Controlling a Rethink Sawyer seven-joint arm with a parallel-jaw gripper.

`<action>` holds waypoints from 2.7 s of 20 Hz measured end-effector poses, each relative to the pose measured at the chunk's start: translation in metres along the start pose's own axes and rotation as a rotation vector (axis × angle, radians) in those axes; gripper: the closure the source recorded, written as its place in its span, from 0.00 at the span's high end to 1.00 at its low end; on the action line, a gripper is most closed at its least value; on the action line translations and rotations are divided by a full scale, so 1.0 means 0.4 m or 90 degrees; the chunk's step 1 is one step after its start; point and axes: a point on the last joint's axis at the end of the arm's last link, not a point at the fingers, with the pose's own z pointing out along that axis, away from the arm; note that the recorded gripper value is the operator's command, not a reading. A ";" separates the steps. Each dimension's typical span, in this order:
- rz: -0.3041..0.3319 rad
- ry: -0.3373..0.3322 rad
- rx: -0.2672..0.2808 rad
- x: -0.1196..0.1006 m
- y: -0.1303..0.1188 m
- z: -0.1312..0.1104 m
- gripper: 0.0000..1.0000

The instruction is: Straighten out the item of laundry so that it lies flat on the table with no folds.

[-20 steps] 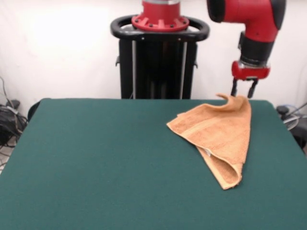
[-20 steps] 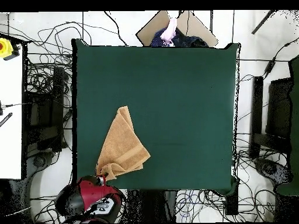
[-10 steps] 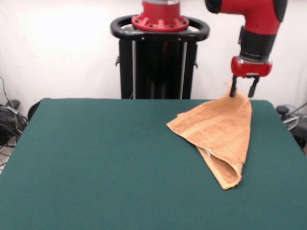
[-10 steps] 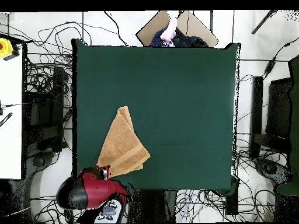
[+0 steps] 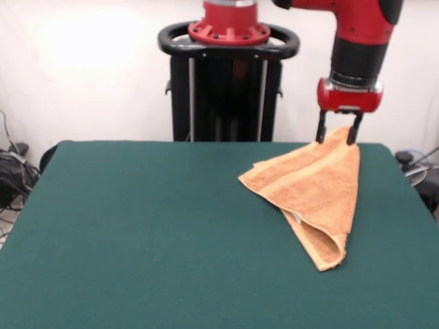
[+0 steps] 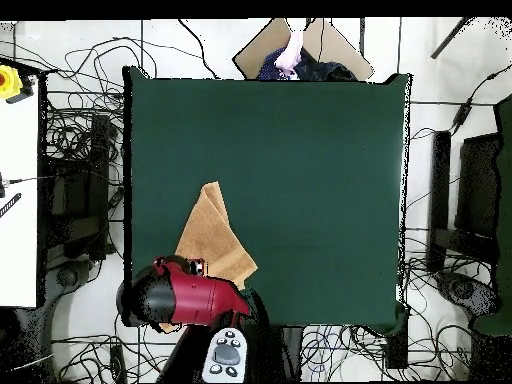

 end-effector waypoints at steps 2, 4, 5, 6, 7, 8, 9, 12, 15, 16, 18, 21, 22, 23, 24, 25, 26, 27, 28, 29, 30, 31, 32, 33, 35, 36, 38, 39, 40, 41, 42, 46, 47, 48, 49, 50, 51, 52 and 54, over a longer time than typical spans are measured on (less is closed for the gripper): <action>0.003 -0.008 0.001 -0.024 -0.007 -0.005 1.00; 0.001 -0.023 0.003 -0.054 -0.011 -0.004 1.00; -0.004 -0.035 0.005 -0.070 -0.016 0.003 1.00; -0.006 -0.039 0.007 -0.075 -0.020 0.007 1.00; -0.008 -0.043 0.008 -0.080 -0.024 0.010 1.00; -0.013 -0.054 0.012 -0.089 -0.038 0.020 1.00; -0.017 -0.061 0.015 -0.094 -0.050 0.028 1.00; -0.023 -0.074 0.025 -0.096 -0.099 0.053 1.00; -0.025 -0.082 0.033 -0.096 -0.157 0.070 1.00; -0.025 -0.083 0.035 -0.096 -0.169 0.073 1.00; -0.027 -0.082 0.038 -0.093 -0.197 0.080 1.00; -0.032 -0.077 0.041 -0.082 -0.231 0.092 1.00; -0.033 -0.076 0.042 -0.080 -0.236 0.094 1.00; -0.038 -0.075 0.043 -0.076 -0.248 0.099 1.00; -0.041 -0.076 0.044 -0.073 -0.254 0.102 1.00; -0.045 -0.077 0.045 -0.069 -0.260 0.107 1.00; -0.049 -0.080 0.046 -0.066 -0.266 0.112 1.00; -0.056 -0.085 0.047 -0.061 -0.273 0.121 1.00; -0.059 -0.088 0.047 -0.059 -0.276 0.126 1.00; -0.068 -0.097 0.048 -0.053 -0.282 0.140 1.00; -0.072 -0.101 0.047 -0.047 -0.284 0.151 1.00; -0.077 -0.106 0.047 -0.042 -0.287 0.162 1.00; -0.082 -0.110 0.046 -0.034 -0.290 0.177 1.00; -0.085 -0.112 0.044 -0.023 -0.292 0.192 1.00; -0.093 -0.115 0.041 -0.003 -0.298 0.223 1.00; -0.095 -0.114 0.039 0.005 -0.299 0.233 1.00; -0.101 -0.102 0.032 0.037 -0.302 0.264 1.00; -0.103 -0.091 0.026 0.057 -0.303 0.278 1.00; -0.104 -0.077 0.020 0.081 -0.305 0.291 1.00; -0.105 -0.068 0.016 0.099 -0.307 0.300 1.00; -0.104 -0.064 0.013 0.108 -0.310 0.304 1.00; -0.101 -0.068 0.008 0.110 -0.318 0.299 1.00; -0.101 -0.067 0.007 0.112 -0.318 0.299 1.00; -0.100 -0.065 0.006 0.115 -0.317 0.298 1.00; -0.100 -0.064 0.006 0.117 -0.317 0.298 1.00; -0.100 -0.062 0.006 0.121 -0.316 0.298 1.00; -0.100 -0.061 0.005 0.123 -0.316 0.297 1.00; -0.100 -0.060 0.005 0.126 -0.315 0.298 1.00; -0.100 -0.058 0.004 0.129 -0.314 0.300 1.00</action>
